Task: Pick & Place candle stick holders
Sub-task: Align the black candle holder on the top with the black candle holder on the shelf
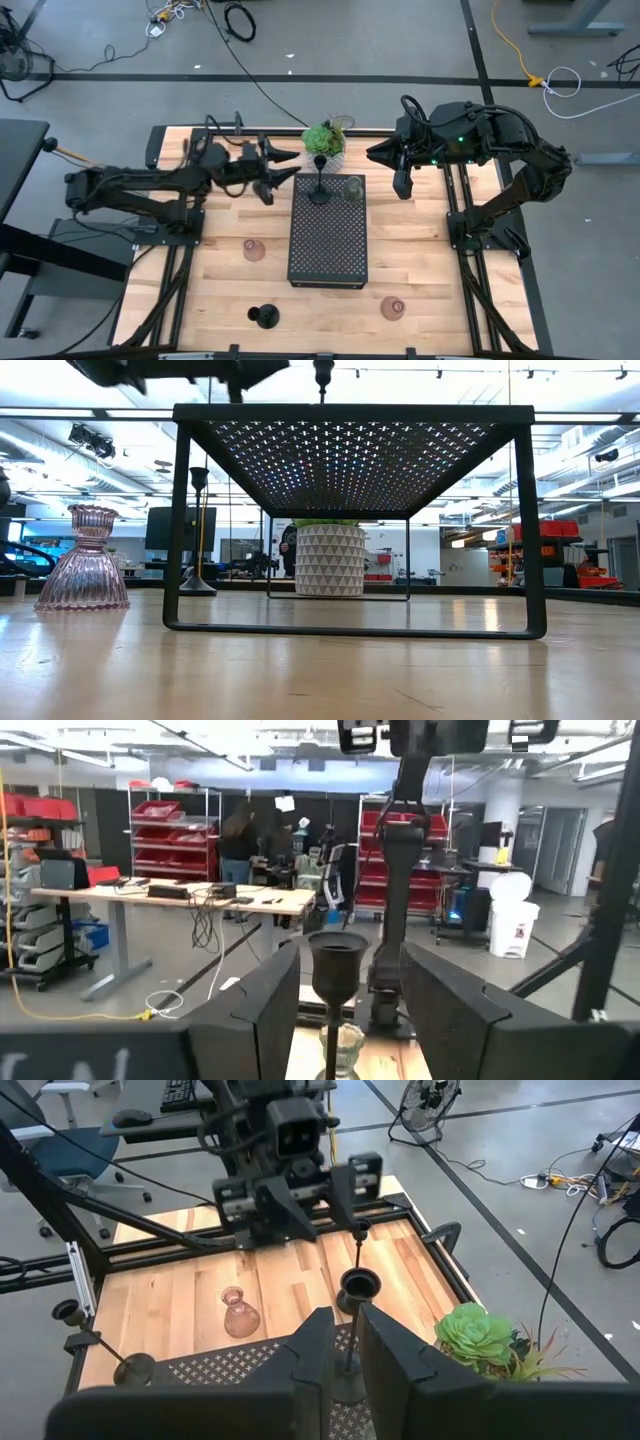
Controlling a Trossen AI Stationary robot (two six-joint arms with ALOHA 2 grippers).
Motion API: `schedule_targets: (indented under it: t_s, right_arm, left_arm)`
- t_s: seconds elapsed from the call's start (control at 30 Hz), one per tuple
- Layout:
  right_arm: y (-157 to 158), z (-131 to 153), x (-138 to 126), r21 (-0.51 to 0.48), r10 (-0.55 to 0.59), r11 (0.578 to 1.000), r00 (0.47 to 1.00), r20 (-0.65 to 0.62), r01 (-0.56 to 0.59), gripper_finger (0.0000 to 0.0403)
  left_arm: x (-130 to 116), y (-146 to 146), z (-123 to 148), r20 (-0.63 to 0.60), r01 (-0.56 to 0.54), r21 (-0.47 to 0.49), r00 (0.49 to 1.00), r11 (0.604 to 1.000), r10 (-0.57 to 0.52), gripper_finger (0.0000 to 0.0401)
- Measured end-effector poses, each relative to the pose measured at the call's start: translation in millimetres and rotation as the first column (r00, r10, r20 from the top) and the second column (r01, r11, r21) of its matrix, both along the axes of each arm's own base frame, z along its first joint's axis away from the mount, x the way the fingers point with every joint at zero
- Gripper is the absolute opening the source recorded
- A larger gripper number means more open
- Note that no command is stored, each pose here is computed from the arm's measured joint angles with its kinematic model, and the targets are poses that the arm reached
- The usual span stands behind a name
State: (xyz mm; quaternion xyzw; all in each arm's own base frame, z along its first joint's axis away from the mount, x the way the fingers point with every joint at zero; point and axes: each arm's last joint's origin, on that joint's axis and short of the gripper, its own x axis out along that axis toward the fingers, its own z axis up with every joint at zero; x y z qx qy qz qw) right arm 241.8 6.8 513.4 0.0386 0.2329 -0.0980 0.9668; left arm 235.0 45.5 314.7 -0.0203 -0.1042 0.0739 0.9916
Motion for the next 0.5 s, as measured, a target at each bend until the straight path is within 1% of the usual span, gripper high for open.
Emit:
schedule_targets:
  t_s: [0.1,0.17,0.23,0.33,0.43,0.5]
  right_arm:
    - [0,0,0,0.0,0.0,1.0,1.0,0.0,0.0,0.0048]
    - [0,0,0,0.001,-0.001,1.0,1.0,0.0,0.001,0.0048]
    - [0,0,0,0.006,-0.003,1.0,1.0,0.001,0.003,0.0048]
    - [0,0,0,0.008,-0.004,1.0,1.0,0.001,0.004,0.0048]
    - [0,0,0,0.008,-0.004,1.0,1.0,0.002,0.004,0.0048]
    - [0,0,0,0.005,-0.011,1.0,1.0,0.002,0.011,0.0048]
  left_arm:
    - [-15,-5,0,-0.105,-0.005,-0.022,0.994,1.0,0.003,0.0177]
    - [-26,-9,-3,-0.199,-0.038,-0.039,0.98,0.999,0.029,0.0177]
    - [-40,-11,-7,-0.295,-0.089,-0.049,0.953,0.995,0.071,0.0177]
    - [-64,-16,-14,-0.422,-0.136,-0.084,0.902,0.987,0.089,0.0177]
    - [-92,-22,-17,-0.492,-0.195,-0.155,0.865,0.969,0.095,0.0177]
    - [-112,-24,-21,-0.542,-0.257,-0.175,0.831,0.951,0.125,0.0177]
